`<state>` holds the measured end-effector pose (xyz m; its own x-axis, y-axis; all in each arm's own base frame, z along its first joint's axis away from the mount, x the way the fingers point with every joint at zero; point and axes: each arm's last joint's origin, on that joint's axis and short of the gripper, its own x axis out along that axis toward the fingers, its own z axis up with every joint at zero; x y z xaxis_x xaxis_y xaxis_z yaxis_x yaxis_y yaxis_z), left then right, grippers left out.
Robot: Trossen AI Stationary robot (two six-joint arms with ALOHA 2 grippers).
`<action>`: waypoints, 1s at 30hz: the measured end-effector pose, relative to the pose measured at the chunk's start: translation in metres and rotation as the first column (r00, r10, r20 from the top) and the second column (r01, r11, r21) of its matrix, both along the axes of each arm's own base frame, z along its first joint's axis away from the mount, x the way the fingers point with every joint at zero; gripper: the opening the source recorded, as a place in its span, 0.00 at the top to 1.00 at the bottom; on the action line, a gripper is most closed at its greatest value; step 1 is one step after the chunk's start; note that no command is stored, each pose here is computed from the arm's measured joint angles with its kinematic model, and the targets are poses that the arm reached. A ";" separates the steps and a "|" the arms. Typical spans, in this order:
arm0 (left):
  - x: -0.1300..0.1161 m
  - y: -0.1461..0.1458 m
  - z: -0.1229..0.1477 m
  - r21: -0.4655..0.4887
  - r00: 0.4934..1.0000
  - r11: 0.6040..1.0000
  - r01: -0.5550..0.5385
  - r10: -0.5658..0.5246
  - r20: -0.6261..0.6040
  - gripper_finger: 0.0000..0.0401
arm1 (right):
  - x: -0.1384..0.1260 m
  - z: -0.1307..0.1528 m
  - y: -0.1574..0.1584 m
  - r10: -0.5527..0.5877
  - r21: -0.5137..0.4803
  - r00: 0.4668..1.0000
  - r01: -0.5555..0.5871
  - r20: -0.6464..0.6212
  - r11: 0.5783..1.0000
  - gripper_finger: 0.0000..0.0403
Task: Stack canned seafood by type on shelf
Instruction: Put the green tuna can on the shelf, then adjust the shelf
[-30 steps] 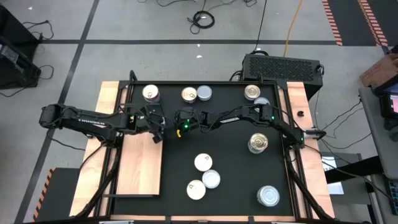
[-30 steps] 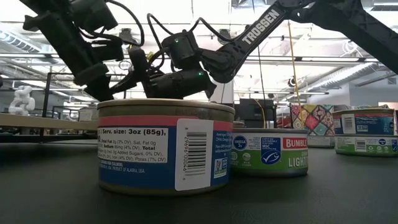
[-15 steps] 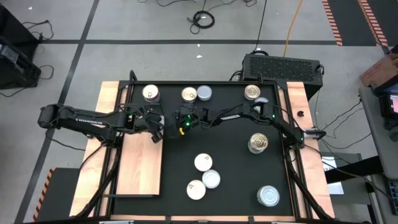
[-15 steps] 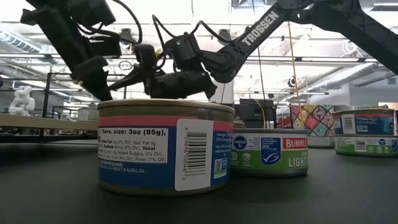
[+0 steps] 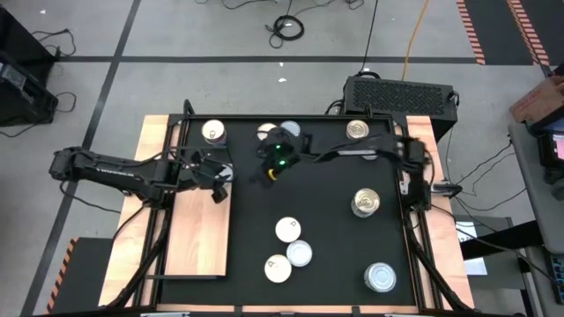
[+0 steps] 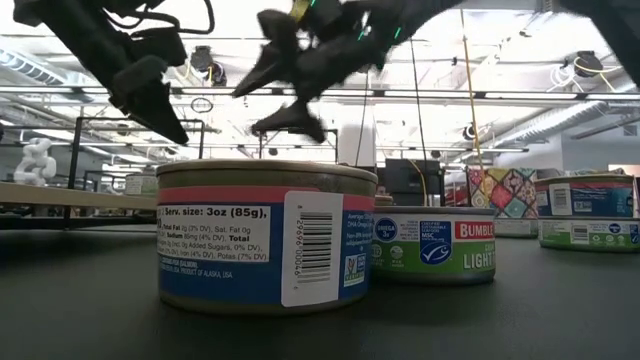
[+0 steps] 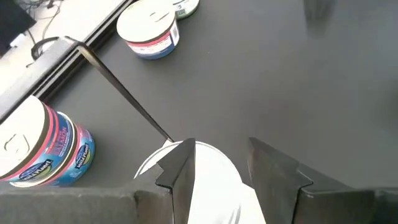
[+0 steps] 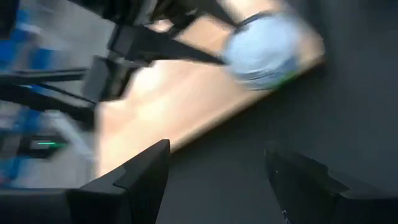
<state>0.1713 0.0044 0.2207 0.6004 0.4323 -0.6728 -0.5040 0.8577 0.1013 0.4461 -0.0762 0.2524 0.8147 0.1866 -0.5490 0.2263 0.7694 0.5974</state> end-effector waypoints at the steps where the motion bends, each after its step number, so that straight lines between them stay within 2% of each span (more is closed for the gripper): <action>1: 0.000 -0.001 0.000 0.001 1.000 1.000 0.003 -0.003 0.003 0.63 | -0.010 0.011 0.003 -0.023 -0.055 0.999 0.021 -0.039 0.998 0.37; 3: 0.000 -0.003 0.001 0.001 1.000 1.000 0.014 -0.014 0.004 0.63 | -0.029 0.031 0.009 -0.088 -0.177 0.991 0.069 -0.101 0.982 0.37; 6: 0.000 -0.004 0.001 -0.001 1.000 1.000 0.019 -0.019 0.012 0.63 | -0.059 0.055 0.024 -0.200 -0.332 0.959 0.126 -0.199 0.935 0.37; 10: 0.001 -0.006 0.002 -0.019 0.999 1.000 0.021 -0.020 0.036 0.63 | -0.104 0.082 0.047 -0.329 -0.497 0.905 0.161 -0.271 0.853 0.37; 13: 0.003 -0.007 0.004 -0.026 0.997 0.999 0.026 -0.024 0.068 0.63 | -0.142 0.087 0.061 -0.436 -0.571 0.853 0.212 -0.288 0.793 0.37; 16: 0.007 -0.007 0.007 -0.031 0.993 0.999 0.025 -0.021 0.117 0.63 | -0.179 0.080 0.071 -0.507 -0.572 0.824 0.296 -0.252 0.765 0.37; 18: 0.009 -0.004 0.010 -0.054 0.989 0.998 0.037 -0.029 0.147 0.63 | -0.202 0.073 0.074 -0.537 -0.556 0.825 0.365 -0.178 0.746 0.37; 20: 0.013 0.000 0.014 -0.109 0.986 0.991 0.072 -0.054 0.160 0.63 | -0.219 0.061 0.077 -0.533 -0.516 0.841 0.417 -0.095 0.748 0.37; 23: 0.023 0.006 0.017 -0.169 0.986 0.979 0.110 -0.086 0.144 0.63 | -0.235 0.040 0.078 -0.492 -0.452 0.869 0.463 0.060 0.763 0.37; 26: 0.039 0.015 0.022 -0.214 0.986 0.967 0.140 -0.117 0.119 0.63 | -0.245 0.026 0.077 -0.440 -0.412 0.867 0.497 0.231 0.763 0.37; 30: 0.058 0.031 0.024 -0.206 0.988 0.968 0.141 -0.151 -0.034 0.63 | -0.255 0.018 0.074 -0.386 -0.414 0.848 0.518 0.362 0.749 0.37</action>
